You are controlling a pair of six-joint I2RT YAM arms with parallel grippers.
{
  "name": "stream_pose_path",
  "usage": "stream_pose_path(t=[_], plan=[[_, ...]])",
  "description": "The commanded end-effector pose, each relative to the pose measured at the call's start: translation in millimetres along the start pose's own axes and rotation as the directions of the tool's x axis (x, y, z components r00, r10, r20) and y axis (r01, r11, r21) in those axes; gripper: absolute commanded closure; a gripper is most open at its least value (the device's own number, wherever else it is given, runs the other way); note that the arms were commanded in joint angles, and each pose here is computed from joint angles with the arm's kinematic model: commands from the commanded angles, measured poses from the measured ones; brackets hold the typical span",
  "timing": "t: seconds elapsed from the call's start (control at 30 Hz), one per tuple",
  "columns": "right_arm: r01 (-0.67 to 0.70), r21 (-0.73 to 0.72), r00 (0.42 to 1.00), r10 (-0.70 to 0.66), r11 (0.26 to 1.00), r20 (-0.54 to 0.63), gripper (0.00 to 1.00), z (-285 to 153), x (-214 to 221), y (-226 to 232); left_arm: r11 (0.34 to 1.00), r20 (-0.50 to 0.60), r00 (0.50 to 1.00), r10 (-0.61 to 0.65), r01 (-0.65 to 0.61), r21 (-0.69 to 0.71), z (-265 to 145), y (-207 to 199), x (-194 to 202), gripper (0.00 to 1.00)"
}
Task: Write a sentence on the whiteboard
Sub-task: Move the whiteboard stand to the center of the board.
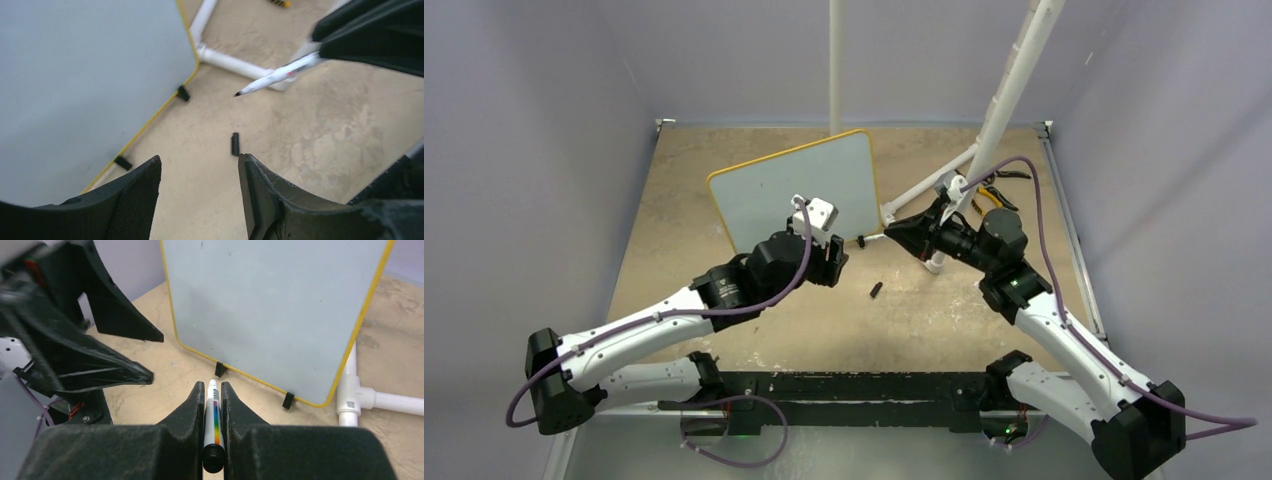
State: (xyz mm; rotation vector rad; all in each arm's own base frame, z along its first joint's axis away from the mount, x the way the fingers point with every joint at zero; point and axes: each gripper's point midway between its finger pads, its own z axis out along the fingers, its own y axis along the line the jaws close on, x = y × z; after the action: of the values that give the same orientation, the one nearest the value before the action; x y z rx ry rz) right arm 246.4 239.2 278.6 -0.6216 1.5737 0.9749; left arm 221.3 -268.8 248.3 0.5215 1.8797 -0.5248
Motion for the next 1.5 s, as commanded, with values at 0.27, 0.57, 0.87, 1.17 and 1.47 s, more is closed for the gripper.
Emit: stream_pose_path(t=[0.27,0.57,0.87,1.17,1.47], plan=[[0.081,0.023,0.981,-0.083,0.996,0.172,1.00,-8,-26,2,0.788,-0.074,0.962,-0.261,0.169,-0.592,35,87,128,0.48],[0.097,0.000,0.974,-0.095,0.995,0.204,1.00,-14,-32,11,0.717,-0.009,0.940,-0.340,0.253,-0.650,56,112,156,0.51],[0.086,-0.050,0.974,-0.074,0.995,0.216,1.00,-16,-30,20,0.666,0.141,0.898,-0.417,0.408,-0.625,82,116,158,0.58],[0.087,-0.064,0.975,-0.072,0.994,0.211,1.00,-18,-30,24,0.588,0.160,0.900,-0.406,0.391,-0.708,86,137,179,0.60],[0.085,-0.078,0.977,-0.067,0.993,0.204,1.00,-16,-28,25,0.552,0.177,0.908,-0.379,0.376,-0.744,94,155,178,0.71]])
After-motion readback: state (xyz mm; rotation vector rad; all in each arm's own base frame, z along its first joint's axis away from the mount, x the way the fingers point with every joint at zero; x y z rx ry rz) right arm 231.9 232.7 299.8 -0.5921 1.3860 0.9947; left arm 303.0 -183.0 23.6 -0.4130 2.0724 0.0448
